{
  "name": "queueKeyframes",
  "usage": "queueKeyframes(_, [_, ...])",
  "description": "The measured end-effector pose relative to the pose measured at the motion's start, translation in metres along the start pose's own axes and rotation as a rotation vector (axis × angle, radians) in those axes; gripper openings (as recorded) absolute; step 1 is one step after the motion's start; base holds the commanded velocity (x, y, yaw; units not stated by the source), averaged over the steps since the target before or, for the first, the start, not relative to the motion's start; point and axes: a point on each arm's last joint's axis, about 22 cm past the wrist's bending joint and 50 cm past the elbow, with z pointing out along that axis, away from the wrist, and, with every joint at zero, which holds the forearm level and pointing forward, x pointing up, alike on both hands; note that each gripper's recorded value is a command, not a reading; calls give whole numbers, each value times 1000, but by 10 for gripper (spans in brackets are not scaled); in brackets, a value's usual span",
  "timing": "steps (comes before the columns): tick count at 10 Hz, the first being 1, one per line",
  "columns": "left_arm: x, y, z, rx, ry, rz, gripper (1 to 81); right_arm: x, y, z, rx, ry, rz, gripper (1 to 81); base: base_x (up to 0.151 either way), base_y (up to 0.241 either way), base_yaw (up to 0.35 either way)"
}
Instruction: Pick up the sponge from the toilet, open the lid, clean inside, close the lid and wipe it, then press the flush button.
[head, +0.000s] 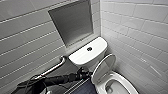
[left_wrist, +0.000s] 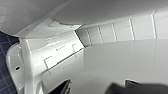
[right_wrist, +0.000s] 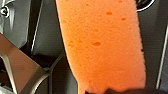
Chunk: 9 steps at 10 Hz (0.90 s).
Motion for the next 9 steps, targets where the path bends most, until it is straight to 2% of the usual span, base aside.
queueKeyframes(2, [-10,-27,-11,30,3,-29,811,-1,-2,1,3,0,2,10,0,0,0])
queueKeyframes(4, [-30,-40,-16,36,-17,-45,811,1,-2,2,2,1,1,10,0,0,0])
queueKeyframes(6, [-57,-78,-31,81,-36,-61,811,9,-10,10,9,4,-3,10,0,0,0])
queueKeyframes(7, [-70,-86,-33,91,-53,-60,811,11,-12,13,11,-4,-5,10,0,0,0])
queueKeyframes(9, [-69,-77,-30,78,-62,-37,811,11,-3,12,-5,-14,-11,10,0,0,0])
